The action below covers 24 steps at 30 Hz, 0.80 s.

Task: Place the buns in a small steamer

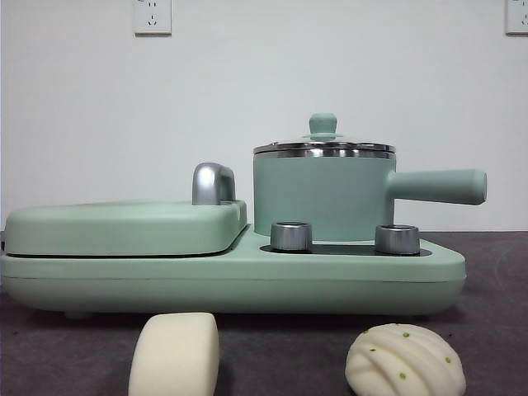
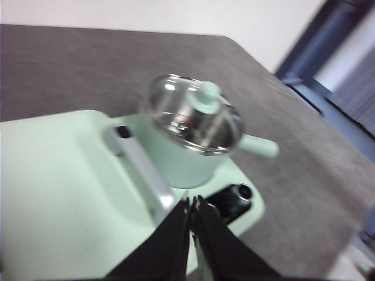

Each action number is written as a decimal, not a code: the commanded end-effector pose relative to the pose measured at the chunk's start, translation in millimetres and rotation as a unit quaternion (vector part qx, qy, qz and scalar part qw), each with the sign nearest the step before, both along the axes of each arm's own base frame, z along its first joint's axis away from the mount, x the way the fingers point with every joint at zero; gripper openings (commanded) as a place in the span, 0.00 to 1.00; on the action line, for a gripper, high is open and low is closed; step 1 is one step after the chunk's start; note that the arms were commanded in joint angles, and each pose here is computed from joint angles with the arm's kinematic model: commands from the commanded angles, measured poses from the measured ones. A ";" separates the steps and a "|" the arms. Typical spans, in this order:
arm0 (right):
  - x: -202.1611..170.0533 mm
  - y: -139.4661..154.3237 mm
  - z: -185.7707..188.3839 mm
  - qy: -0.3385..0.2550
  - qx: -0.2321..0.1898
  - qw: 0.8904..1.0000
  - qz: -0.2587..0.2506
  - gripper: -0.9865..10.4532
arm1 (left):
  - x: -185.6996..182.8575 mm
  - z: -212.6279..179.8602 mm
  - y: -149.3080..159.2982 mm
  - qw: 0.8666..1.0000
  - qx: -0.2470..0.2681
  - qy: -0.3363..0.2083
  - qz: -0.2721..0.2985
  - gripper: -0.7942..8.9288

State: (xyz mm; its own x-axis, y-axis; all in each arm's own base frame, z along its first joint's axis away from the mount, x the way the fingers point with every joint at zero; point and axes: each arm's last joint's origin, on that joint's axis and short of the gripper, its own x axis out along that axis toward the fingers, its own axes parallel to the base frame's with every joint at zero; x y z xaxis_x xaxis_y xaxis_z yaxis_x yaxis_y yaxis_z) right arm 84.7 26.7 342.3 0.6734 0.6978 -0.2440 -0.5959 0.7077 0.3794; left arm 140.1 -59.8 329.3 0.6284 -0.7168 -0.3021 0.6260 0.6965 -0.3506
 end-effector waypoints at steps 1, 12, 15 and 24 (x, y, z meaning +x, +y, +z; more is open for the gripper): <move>-1.2 0.3 4.9 -0.021 -0.011 1.000 0.007 0.10 | 3.4 7.9 -3.5 1.000 0.001 -0.015 -0.018 0.10; -0.3 -1.1 3.6 -0.016 -0.021 0.999 -0.022 0.48 | 7.4 5.7 -4.7 1.000 0.006 -0.009 -0.018 0.53; -0.3 -1.1 3.7 -0.016 -0.021 0.999 -0.022 0.52 | 7.6 6.1 -4.8 1.000 0.005 -0.011 -0.018 0.62; -0.3 -1.0 4.1 -0.018 -0.020 0.999 -0.021 0.52 | 16.4 7.1 -7.9 1.000 0.001 0.003 -0.016 0.62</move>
State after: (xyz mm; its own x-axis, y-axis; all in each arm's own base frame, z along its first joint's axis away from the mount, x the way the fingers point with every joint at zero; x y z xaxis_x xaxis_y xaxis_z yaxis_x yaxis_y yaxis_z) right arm 85.2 25.5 340.9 0.7061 0.6572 -0.2638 -0.5655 0.7475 0.3487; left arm 153.7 -66.0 329.5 0.6037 -0.7282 -0.3244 0.6358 0.6853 -0.3551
